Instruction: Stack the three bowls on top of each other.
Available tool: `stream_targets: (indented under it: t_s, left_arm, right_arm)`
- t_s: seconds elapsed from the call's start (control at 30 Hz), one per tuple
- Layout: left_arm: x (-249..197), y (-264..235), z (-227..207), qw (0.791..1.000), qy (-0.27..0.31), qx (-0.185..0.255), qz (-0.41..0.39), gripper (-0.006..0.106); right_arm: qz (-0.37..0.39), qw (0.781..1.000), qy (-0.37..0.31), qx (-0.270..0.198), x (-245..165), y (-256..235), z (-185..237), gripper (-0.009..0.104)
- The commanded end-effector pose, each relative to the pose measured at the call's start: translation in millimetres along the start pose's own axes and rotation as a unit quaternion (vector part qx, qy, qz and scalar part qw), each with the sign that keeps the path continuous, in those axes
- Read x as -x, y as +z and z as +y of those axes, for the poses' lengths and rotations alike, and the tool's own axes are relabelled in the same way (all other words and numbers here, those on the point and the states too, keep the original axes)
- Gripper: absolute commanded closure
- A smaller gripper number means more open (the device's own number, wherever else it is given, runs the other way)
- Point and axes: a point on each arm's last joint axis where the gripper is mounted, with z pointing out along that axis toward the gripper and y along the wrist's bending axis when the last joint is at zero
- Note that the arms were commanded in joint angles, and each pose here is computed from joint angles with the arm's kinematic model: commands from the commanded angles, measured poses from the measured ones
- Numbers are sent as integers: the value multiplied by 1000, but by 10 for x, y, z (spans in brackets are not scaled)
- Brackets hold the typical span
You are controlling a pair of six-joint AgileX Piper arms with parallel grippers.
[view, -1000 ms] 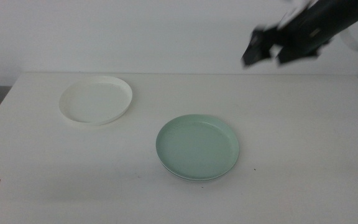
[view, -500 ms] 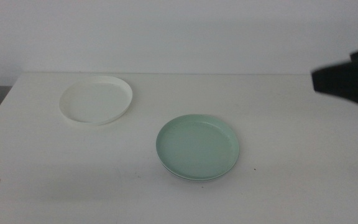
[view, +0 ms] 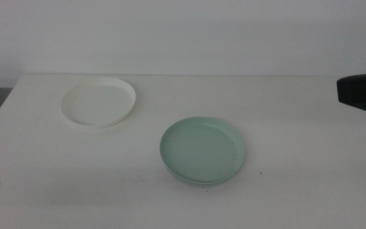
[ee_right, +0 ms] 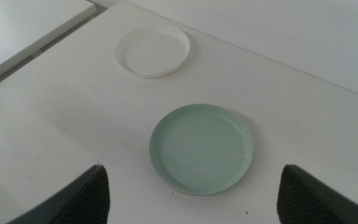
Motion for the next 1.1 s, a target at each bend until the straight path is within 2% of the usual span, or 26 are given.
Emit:
stream_targets:
  t_s: [0.0, 0.4, 0.47, 0.6, 0.73, 0.9, 1.07]
  left_arm:
    - [10, -2, 0, 1000, -5, 0, -7, 7]
    - [47, -4, -1, 1000, -2, 0, -20, 7]
    - [308, 59, -4, 1000, -2, 0, -6, 7]
    - [1064, 453, -13, 995, -2, 4, 104, 7]
    - [1625, 971, -24, 974, -4, 9, 224, 7]
    - [1928, 1578, -37, 951, -9, 10, 308, 7]
    - [1882, 2056, -38, 942, -19, 15, 335, 7]
  right_arm:
    - [-6, 1000, -4, -4, -3, -6, -5, 9]
    - [-6, 1000, -4, -4, -3, -6, -5, 9]
    - [-6, 1000, -4, -4, -3, -6, -5, 9]
    - [-6, 1000, -4, -4, -3, -6, -5, 9]
    - [-7, 1000, -2, -1, -1, -6, -1, 9]
    - [-7, 1000, -2, -1, -1, -6, -1, 9]
    - [-7, 1000, -2, -1, -1, -6, -1, 9]
